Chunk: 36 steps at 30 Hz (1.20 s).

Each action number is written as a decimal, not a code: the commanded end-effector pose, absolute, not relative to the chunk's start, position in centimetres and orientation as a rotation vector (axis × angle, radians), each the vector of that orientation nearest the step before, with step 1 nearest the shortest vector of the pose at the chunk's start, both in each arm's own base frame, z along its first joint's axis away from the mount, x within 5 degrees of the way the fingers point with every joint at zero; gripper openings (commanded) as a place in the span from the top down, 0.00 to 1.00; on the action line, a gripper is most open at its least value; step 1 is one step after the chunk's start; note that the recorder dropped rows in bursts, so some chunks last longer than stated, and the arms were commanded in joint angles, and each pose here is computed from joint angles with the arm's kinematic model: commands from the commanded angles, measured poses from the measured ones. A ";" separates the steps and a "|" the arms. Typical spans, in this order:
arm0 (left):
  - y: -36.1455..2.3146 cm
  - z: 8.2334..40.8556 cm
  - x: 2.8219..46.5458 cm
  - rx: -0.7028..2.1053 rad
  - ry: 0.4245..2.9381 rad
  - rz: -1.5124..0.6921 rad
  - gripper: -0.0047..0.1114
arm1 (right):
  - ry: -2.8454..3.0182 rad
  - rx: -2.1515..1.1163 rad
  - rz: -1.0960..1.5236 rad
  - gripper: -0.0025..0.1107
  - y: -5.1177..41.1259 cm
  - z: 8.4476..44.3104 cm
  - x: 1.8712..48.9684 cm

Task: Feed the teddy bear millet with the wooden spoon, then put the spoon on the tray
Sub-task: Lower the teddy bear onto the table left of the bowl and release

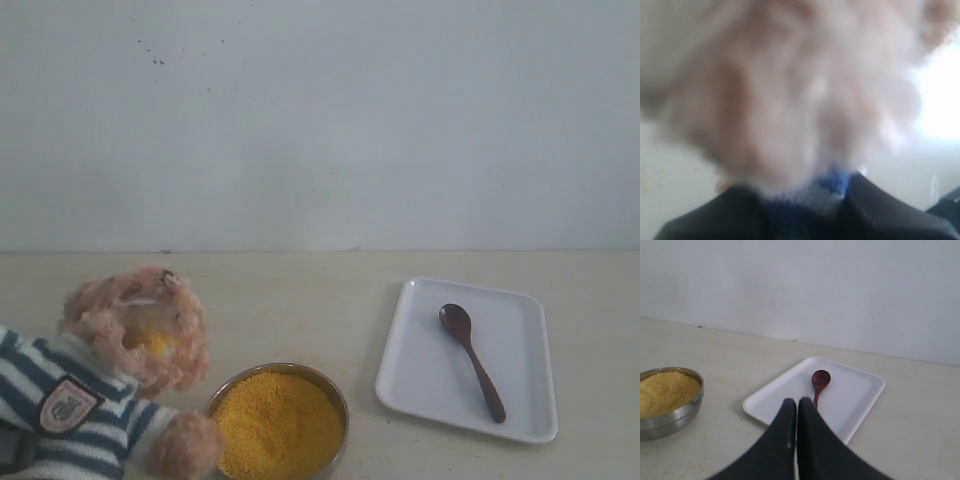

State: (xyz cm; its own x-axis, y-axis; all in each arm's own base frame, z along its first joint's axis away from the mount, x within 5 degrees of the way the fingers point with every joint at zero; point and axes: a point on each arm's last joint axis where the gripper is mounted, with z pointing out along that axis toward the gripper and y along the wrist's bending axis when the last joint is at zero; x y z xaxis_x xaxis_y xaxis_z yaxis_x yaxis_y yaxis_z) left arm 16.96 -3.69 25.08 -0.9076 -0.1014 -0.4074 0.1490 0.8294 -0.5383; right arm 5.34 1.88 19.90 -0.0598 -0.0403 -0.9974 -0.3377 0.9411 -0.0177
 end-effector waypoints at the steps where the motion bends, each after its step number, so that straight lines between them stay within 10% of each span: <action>1: -3.1 25.7 19.1 -0.007 2.598 -0.762 0.93 | 1.608 -0.301 0.238 0.98 1.9 20.0 5.3; 36: -1.6 15.3 24.6 0.004 2.945 -0.678 0.93 | 1.608 -0.301 0.238 0.98 1.9 20.0 5.3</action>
State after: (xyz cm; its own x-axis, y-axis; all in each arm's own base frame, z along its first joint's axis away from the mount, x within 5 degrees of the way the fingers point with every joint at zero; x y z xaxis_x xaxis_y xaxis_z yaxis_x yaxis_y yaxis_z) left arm 24.52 -1.80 15.47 -0.9921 -0.0438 -0.1178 0.0142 0.8923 -0.4513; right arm 5.34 1.88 19.90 -0.0591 -0.0421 -0.9974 -0.3375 0.9411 -0.0197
